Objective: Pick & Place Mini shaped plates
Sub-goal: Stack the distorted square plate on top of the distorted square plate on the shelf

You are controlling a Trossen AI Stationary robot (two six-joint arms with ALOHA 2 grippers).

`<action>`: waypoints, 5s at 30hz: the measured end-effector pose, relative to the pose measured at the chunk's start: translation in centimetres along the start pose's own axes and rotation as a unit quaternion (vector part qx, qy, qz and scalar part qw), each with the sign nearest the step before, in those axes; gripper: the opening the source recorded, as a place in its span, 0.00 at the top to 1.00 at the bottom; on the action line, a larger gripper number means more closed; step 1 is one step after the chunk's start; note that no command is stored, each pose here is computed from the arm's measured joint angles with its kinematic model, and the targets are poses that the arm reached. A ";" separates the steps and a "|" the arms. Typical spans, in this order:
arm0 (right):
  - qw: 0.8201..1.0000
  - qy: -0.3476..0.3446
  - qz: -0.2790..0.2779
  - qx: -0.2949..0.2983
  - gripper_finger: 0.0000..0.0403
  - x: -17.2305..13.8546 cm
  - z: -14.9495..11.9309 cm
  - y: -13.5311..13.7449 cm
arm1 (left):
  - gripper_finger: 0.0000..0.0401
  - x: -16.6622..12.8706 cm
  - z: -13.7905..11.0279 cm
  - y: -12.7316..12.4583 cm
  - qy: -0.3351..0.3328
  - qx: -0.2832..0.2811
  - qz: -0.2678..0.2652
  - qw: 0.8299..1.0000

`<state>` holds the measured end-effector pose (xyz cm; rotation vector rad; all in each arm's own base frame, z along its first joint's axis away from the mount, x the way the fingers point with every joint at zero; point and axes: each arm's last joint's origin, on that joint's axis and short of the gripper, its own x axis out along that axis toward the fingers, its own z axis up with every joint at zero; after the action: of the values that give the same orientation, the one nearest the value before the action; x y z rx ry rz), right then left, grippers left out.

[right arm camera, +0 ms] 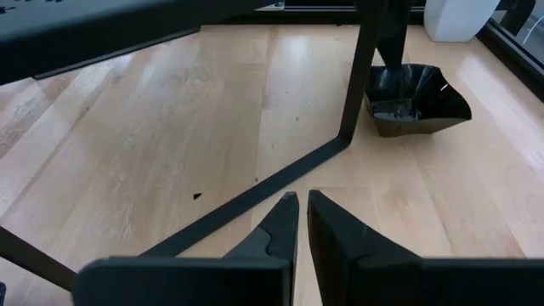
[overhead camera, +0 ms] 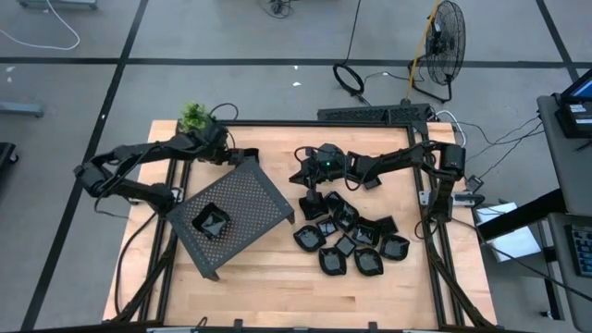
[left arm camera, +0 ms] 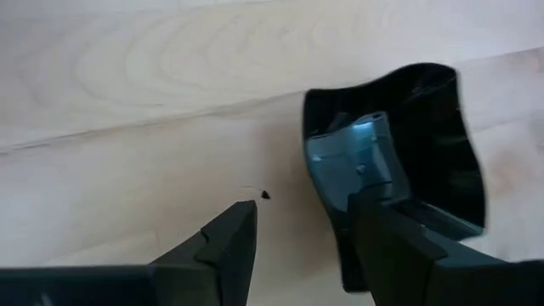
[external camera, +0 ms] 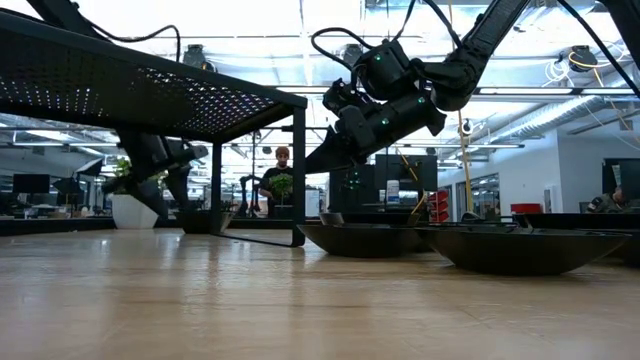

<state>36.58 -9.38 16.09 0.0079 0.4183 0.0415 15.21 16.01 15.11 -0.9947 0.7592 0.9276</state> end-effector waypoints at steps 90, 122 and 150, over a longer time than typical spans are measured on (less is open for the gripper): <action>1.000 0.011 0.001 0.003 0.95 0.0 -0.2 0.0 | 0.98 -24.1 -10.9 -7.2 0.151 0.153 -0.080 0.973; 1.000 0.008 -0.002 0.014 0.95 -0.2 0.0 -0.1 | 0.70 -23.5 -13.0 -8.7 0.050 0.228 -0.050 0.971; 0.944 0.093 -0.300 0.105 0.34 -12.6 -3.4 -3.9 | 0.60 -19.7 -12.0 -1.9 -0.238 0.224 -0.144 0.934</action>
<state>23.82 -13.76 18.05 0.0871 0.5990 -0.6089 7.40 -1.24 28.45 -0.4329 0.3704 0.6571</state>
